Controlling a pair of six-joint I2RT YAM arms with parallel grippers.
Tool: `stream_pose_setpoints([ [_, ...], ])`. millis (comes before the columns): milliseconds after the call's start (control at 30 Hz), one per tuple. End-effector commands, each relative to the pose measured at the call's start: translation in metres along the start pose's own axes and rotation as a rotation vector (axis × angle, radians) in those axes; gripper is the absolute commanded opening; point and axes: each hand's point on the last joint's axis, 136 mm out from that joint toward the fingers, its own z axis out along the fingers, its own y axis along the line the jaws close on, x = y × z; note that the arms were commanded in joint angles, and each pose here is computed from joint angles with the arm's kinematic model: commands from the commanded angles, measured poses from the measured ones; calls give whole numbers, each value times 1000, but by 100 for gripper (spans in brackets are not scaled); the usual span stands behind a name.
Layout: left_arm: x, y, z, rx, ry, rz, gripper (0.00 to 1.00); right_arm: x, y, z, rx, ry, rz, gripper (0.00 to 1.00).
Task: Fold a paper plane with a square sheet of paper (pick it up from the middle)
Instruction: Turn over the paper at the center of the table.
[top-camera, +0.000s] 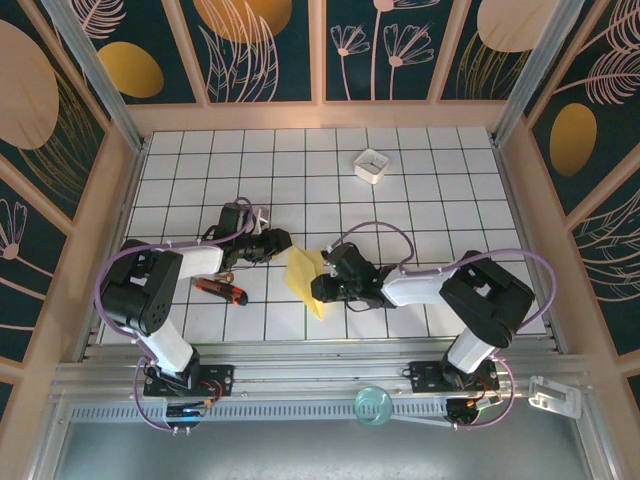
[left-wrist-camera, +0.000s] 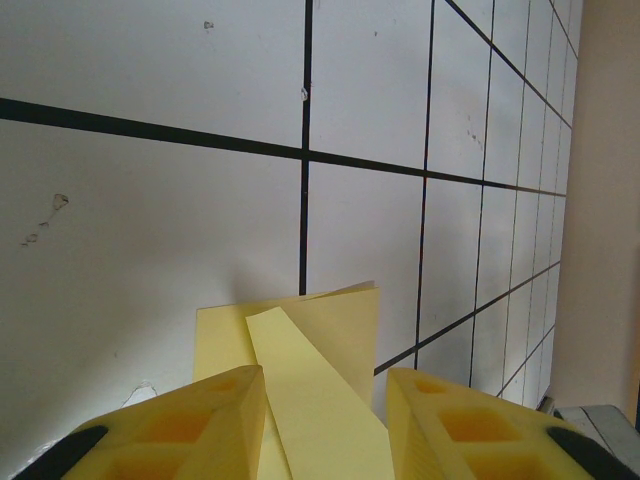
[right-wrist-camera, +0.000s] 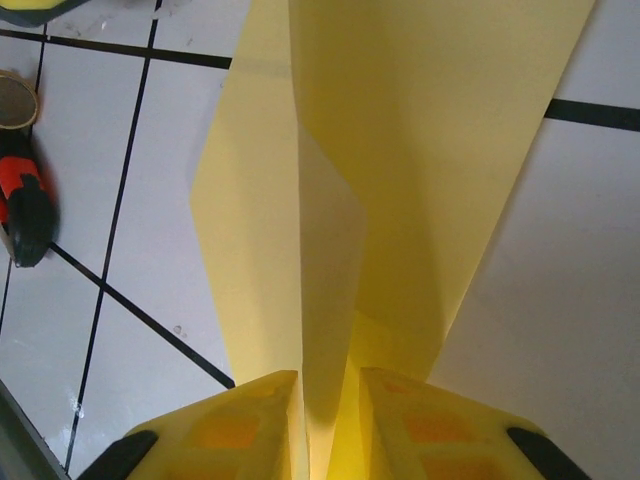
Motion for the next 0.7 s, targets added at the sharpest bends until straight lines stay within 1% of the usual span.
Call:
stream_pose_setpoints([
  [0,3,-6,-4,17,13,21,37,-5,9,4,-24,-4,-24,18],
  [133,1,-8,-3,21,13,21,37,-6,6,4,-21,-2,-10,2],
  [167,0,-10,-3,26,12,21,38,-7,2,1,-15,-7,-2,0],
  [233,-2,-15,-6,31,1,28,38,-12,-8,-8,10,-23,9,0],
  [333,-8,-22,-12,26,-25,49,39,-25,-31,-36,104,-72,10,0],
  [433,-15,-30,-20,28,-54,66,39,-47,-59,-76,251,-145,-2,0],
  [500,-20,-33,-24,24,-76,73,39,-65,-76,-107,391,-199,-31,0],
  [567,-25,-34,-29,12,-101,77,39,-79,-91,-141,569,-240,-73,0],
  [667,-33,-32,-36,-15,-138,77,40,-92,-104,-177,771,-253,-112,0],
])
